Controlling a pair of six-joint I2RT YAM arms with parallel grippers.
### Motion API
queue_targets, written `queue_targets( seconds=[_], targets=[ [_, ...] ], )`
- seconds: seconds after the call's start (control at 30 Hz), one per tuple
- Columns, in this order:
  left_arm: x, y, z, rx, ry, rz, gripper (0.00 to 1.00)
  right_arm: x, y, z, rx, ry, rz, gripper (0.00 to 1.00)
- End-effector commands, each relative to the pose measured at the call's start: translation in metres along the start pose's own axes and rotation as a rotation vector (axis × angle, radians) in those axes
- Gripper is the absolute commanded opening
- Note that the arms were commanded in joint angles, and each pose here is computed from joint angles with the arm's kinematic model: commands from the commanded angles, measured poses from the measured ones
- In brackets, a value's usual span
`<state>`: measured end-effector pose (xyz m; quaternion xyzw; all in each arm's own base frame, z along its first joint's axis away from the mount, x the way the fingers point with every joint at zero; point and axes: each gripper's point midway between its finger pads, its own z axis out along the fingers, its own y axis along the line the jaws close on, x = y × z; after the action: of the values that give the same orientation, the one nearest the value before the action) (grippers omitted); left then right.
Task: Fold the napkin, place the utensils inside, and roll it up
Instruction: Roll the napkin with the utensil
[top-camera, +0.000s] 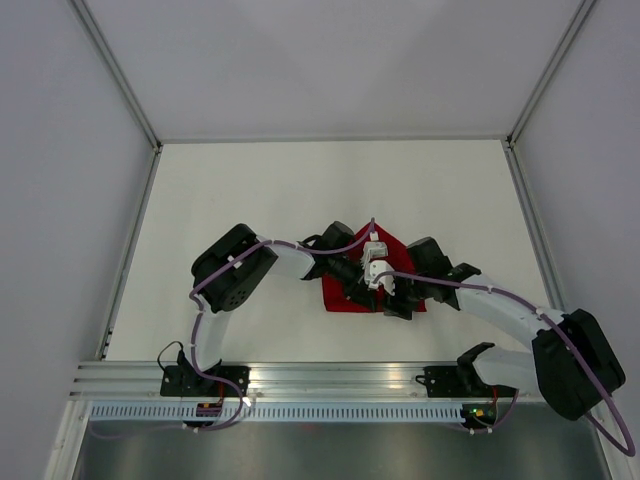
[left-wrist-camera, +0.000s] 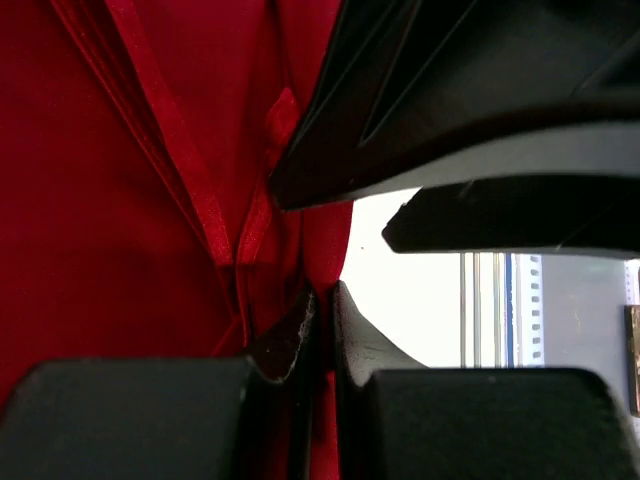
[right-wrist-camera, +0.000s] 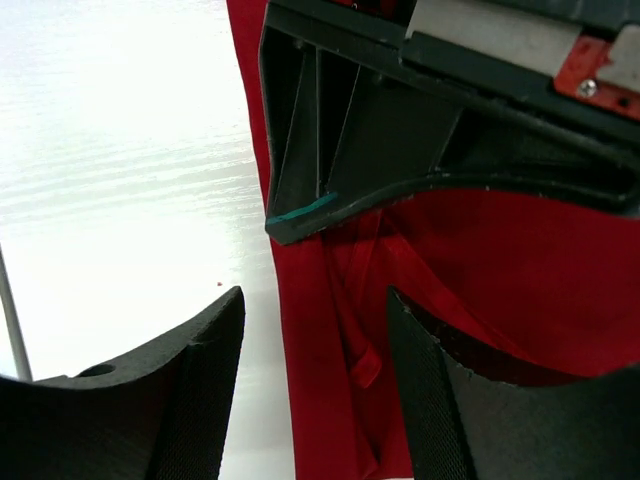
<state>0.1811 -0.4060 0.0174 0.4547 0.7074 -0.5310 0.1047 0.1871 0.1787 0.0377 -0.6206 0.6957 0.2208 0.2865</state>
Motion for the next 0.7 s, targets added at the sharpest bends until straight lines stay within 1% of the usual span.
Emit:
queue_targets(
  seconds=[0.0, 0.13, 0.3, 0.4, 0.43, 0.47, 0.5, 0.53, 0.57, 0.6, 0.63, 0.67],
  targets=[
    [0.027, 0.017, 0.002, -0.060, 0.056, -0.105, 0.02, -0.005, -0.011, 0.007, 0.046, -0.001, -0.032, 0.64],
    [0.027, 0.018, 0.002, -0.062, 0.051, -0.100, 0.02, 0.000, -0.001, 0.018, 0.015, 0.025, -0.053, 0.61],
    [0.029, 0.018, 0.000, -0.064, 0.046, -0.090, 0.02, 0.011, 0.002, 0.029, 0.024, 0.058, -0.076, 0.57],
    [0.027, 0.017, -0.001, -0.063, 0.041, -0.077, 0.02, 0.015, 0.002, 0.033, 0.022, 0.075, -0.083, 0.49],
    [0.026, 0.017, -0.002, -0.067, 0.036, -0.071, 0.02, 0.018, 0.003, 0.034, 0.018, 0.087, -0.078, 0.41],
    [0.026, 0.017, -0.003, -0.073, 0.034, -0.065, 0.03, 0.020, 0.002, 0.034, 0.021, 0.093, -0.079, 0.37],
    [0.017, 0.013, -0.006, -0.076, 0.014, -0.038, 0.07, 0.022, 0.002, 0.034, 0.022, 0.102, -0.080, 0.34],
    [0.014, 0.014, -0.008, -0.089, 0.000, -0.026, 0.08, 0.024, 0.003, 0.034, 0.021, 0.109, -0.079, 0.28],
    [0.013, 0.013, -0.011, -0.097, -0.011, -0.025, 0.13, 0.026, 0.003, 0.034, 0.021, 0.115, -0.079, 0.27],
    [0.001, 0.010, -0.017, -0.108, -0.045, 0.005, 0.18, 0.028, 0.005, 0.034, 0.013, 0.121, -0.076, 0.24],
    [-0.003, 0.009, -0.020, -0.114, -0.060, 0.014, 0.20, 0.029, 0.006, 0.034, 0.010, 0.125, -0.073, 0.22],
    [-0.005, 0.007, -0.023, -0.118, -0.070, 0.013, 0.25, 0.029, 0.006, 0.033, 0.007, 0.128, -0.071, 0.20]
  ],
)
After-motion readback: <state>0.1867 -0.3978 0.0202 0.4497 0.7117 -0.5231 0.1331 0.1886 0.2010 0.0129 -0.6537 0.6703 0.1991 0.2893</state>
